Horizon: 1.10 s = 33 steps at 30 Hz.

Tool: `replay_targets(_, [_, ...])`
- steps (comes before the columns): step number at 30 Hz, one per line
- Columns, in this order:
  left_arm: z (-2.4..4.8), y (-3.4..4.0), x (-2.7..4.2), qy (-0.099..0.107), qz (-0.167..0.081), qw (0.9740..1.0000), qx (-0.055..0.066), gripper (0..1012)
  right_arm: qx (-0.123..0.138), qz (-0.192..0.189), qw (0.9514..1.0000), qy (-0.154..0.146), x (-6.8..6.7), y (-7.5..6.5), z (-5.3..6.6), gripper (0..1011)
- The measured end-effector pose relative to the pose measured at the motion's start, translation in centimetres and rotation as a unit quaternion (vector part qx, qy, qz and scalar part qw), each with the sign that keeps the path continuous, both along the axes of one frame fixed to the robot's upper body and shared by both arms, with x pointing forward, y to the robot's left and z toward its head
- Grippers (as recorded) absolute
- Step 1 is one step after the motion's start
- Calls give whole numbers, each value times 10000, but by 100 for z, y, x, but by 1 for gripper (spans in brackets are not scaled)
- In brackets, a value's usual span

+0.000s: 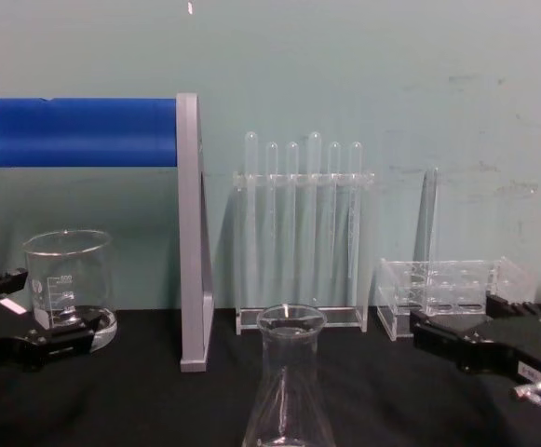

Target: Grasp the erlenmeyer flask with one hand, shake it three times, then place it back.

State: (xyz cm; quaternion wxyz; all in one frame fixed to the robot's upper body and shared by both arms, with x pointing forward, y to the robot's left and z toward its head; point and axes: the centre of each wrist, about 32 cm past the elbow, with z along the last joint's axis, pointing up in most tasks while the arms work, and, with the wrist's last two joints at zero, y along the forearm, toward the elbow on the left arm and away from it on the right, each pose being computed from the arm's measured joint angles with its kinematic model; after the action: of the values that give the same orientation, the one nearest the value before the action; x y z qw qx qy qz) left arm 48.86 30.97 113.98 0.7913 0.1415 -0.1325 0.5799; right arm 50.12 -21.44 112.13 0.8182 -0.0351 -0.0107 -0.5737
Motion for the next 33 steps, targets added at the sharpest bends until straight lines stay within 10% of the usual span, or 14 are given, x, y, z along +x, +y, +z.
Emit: replay_targets(33, [0,0,0,0,0,10000,0,1001,-5,69,10000,25,5,-3,21,1000])
